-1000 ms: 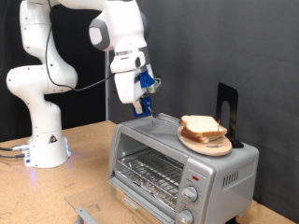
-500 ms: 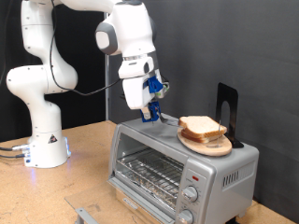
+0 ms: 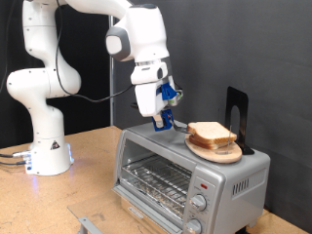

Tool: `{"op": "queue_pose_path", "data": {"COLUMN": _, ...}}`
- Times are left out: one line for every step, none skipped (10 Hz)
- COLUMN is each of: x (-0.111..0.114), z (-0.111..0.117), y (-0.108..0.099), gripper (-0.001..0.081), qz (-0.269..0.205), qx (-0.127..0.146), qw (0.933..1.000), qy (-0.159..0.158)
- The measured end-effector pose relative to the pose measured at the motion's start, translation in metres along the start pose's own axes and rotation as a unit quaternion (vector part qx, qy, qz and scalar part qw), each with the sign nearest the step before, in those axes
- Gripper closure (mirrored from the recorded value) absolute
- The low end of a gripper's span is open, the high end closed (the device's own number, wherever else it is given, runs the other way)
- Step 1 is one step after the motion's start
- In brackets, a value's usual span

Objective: Make a piece of toast with the oven

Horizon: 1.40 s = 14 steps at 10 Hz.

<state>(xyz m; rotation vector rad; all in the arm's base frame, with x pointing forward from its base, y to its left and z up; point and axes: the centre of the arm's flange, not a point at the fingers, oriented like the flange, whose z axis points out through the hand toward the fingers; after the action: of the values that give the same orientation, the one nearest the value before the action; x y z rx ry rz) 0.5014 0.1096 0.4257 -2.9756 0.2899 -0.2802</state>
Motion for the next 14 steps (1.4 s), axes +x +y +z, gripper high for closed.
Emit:
{"op": "queue_pose_path", "data": {"x": 0.002, "z": 0.002, "y": -0.003, "gripper": 0.0406, "qz": 0.002, "qx": 0.000, "qw": 1.0000, "qy": 0.000}}
{"op": "queue_pose_path", "data": {"x": 0.004, "z": 0.003, "y": -0.006, "gripper": 0.0406, "qz": 0.003, "qx": 0.000, "qw": 1.0000, "qy": 0.000}}
{"op": "queue_pose_path", "data": {"x": 0.006, "z": 0.003, "y": -0.009, "gripper": 0.0406, "qz": 0.003, "qx": 0.001, "qw": 1.0000, "qy": 0.000}}
{"op": "queue_pose_path", "data": {"x": 0.008, "z": 0.004, "y": -0.011, "gripper": 0.0406, "qz": 0.002, "qx": 0.001, "qw": 1.0000, "qy": 0.000}}
{"op": "queue_pose_path", "data": {"x": 0.009, "z": 0.005, "y": -0.012, "gripper": 0.0406, "qz": 0.000, "qx": 0.001, "qw": 1.0000, "qy": 0.001}}
{"op": "queue_pose_path", "data": {"x": 0.009, "z": 0.005, "y": -0.013, "gripper": 0.0406, "qz": -0.001, "qx": 0.002, "qw": 1.0000, "qy": 0.001}}
{"op": "queue_pose_path", "data": {"x": 0.009, "z": 0.005, "y": -0.014, "gripper": 0.0406, "qz": -0.002, "qx": 0.003, "qw": 1.0000, "qy": 0.003}}
{"op": "queue_pose_path", "data": {"x": 0.009, "z": 0.005, "y": -0.015, "gripper": 0.0406, "qz": -0.003, "qx": 0.004, "qw": 1.0000, "qy": 0.008}}
{"op": "queue_pose_path", "data": {"x": 0.009, "z": 0.006, "y": -0.016, "gripper": 0.0406, "qz": -0.002, "qx": 0.015, "qw": 0.9997, "qy": 0.017}}
{"op": "queue_pose_path", "data": {"x": 0.008, "z": 0.008, "y": -0.017, "gripper": 0.0406, "qz": -0.004, "qx": 0.032, "qw": 0.9992, "qy": 0.025}}
{"op": "queue_pose_path", "data": {"x": 0.006, "z": 0.011, "y": -0.016, "gripper": 0.0406, "qz": -0.005, "qx": 0.045, "qw": 0.9985, "qy": 0.029}}
{"op": "queue_pose_path", "data": {"x": 0.005, "z": 0.015, "y": -0.014, "gripper": 0.0406, "qz": -0.006, "qx": 0.055, "qw": 0.9979, "qy": 0.033}}
{"op": "queue_pose_path", "data": {"x": 0.002, "z": 0.018, "y": -0.013, "gripper": 0.0406, "qz": -0.006, "qx": 0.065, "qw": 0.9973, "qy": 0.034}}
{"op": "queue_pose_path", "data": {"x": 0.000, "z": 0.019, "y": -0.010, "gripper": 0.0406, "qz": -0.007, "qx": 0.075, "qw": 0.9965, "qy": 0.037}}
